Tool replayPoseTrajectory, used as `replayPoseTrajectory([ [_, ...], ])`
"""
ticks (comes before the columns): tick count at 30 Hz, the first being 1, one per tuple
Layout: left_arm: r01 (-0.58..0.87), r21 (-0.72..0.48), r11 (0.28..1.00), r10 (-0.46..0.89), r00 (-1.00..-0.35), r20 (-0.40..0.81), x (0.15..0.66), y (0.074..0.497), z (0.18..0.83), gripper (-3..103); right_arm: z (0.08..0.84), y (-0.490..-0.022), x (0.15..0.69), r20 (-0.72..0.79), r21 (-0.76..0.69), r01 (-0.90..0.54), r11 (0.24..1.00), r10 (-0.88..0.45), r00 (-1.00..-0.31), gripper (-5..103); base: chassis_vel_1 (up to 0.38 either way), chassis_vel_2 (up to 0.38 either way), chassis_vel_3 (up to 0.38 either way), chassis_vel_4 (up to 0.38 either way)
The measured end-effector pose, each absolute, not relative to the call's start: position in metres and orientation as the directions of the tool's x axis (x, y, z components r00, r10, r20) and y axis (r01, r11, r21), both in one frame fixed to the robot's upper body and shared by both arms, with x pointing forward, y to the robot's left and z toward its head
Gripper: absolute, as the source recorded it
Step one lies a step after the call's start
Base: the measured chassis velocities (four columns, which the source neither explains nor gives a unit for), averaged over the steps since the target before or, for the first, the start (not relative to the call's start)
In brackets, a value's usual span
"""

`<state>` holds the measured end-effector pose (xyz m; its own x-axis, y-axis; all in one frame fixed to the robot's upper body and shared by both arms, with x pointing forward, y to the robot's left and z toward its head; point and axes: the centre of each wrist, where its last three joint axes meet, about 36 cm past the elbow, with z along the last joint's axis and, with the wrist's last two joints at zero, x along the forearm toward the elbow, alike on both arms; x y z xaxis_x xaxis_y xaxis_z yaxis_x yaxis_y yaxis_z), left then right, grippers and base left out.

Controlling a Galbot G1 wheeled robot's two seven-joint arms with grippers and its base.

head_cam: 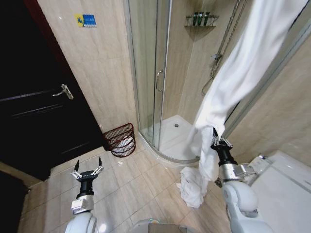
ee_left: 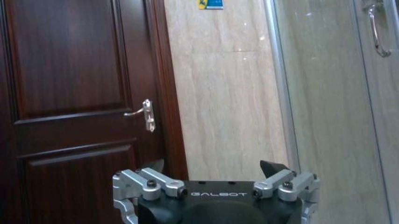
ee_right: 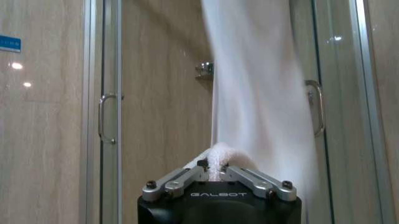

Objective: Discard the used towel into the hamper.

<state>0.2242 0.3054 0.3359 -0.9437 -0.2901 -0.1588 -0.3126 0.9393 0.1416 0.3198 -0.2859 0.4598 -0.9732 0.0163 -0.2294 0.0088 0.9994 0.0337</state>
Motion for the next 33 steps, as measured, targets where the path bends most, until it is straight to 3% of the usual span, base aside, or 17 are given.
replayPoseTrajectory([
  [33, -0.325, 0.135, 0.936, -0.305, -0.941, -0.150, 0.225, 0.303, 0.333, 100, 0.454, -0.285, 0.320, -0.259, 0.006, -0.001, 1.000, 0.001, -0.966, 2, 0.000, 0.000, 0.000, 0.000],
])
